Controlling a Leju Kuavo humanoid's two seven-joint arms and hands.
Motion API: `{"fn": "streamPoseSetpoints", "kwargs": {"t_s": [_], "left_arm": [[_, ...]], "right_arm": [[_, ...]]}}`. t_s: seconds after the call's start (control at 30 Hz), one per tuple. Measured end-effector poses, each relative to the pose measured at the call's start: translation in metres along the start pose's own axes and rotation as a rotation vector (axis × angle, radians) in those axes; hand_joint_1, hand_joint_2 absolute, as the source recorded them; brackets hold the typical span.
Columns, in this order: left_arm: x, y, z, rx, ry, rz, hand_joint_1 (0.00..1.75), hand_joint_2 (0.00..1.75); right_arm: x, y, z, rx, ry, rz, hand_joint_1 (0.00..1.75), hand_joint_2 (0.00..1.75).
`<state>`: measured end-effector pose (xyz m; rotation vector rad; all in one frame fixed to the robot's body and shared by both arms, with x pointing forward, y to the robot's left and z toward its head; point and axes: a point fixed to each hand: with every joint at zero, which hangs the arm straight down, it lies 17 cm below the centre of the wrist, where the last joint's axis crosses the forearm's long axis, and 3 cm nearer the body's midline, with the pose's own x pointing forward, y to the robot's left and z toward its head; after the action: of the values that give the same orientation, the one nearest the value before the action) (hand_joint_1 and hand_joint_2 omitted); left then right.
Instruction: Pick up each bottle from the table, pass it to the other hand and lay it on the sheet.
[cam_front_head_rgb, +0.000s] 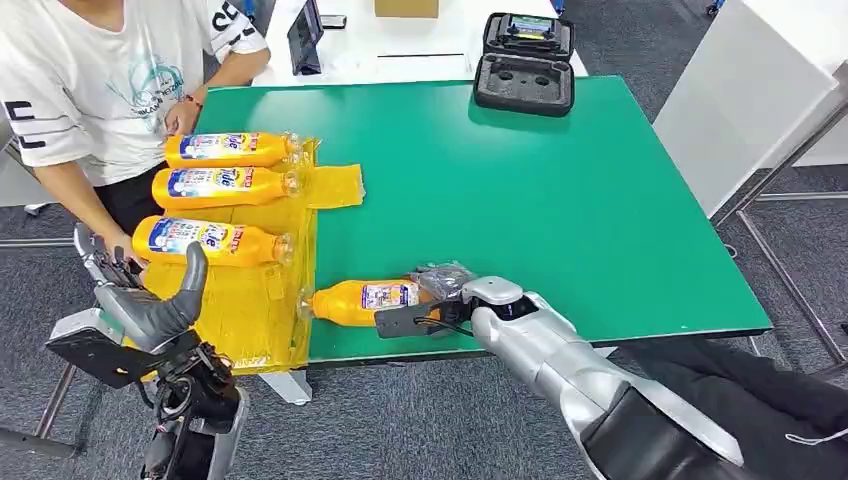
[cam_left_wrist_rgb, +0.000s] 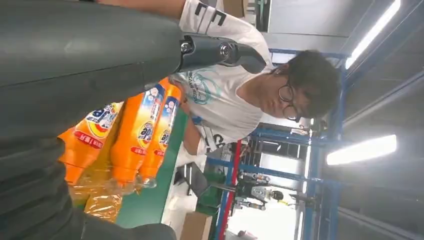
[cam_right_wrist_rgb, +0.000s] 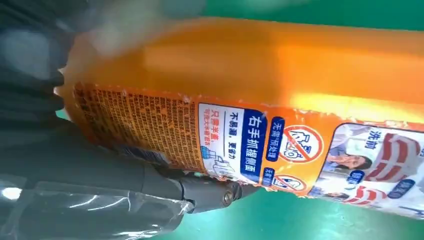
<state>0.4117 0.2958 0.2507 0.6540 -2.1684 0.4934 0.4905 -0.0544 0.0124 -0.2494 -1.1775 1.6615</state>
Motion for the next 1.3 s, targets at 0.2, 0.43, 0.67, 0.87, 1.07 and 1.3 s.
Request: {"fn": "streamPoseSetpoints", "kwargs": {"t_s": [0.2, 0.43, 0.67, 0.87, 1.07, 1.3], "left_arm": [[-0.001, 0.000, 0.001, -0.001, 0.002, -0.001, 0.00, 1.75], [-0.002, 0.001, 0.001, 0.003, 0.008, 0.003, 0.00, 1.75], [-0.004, 0.004, 0.006, 0.001, 0.019, -0.002, 0.00, 1.75], [-0.013, 0.023, 0.012, 0.050, 0.088, 0.066, 0.00, 1.75], [-0.008, 0.022, 0.020, 0.009, 0.123, 0.204, 0.00, 1.75], [-0.003, 0.000, 0.030, -0.061, 0.161, 0.339, 0.00, 1.75]], "right_arm": [[0.000, 0.001, 0.000, 0.003, 0.001, 0.005, 1.69, 1.75], [0.000, -0.002, -0.001, -0.012, 0.001, 0.008, 1.75, 1.75], [0.014, -0.026, -0.003, -0.151, -0.063, -0.072, 1.75, 1.75], [0.038, -0.092, 0.020, -0.544, -0.239, -0.309, 1.75, 1.75], [0.039, -0.116, 0.075, -0.877, -0.385, -0.511, 1.75, 1.75], [0.030, -0.118, 0.110, -1.017, -0.403, -0.601, 1.75, 1.75]]}}
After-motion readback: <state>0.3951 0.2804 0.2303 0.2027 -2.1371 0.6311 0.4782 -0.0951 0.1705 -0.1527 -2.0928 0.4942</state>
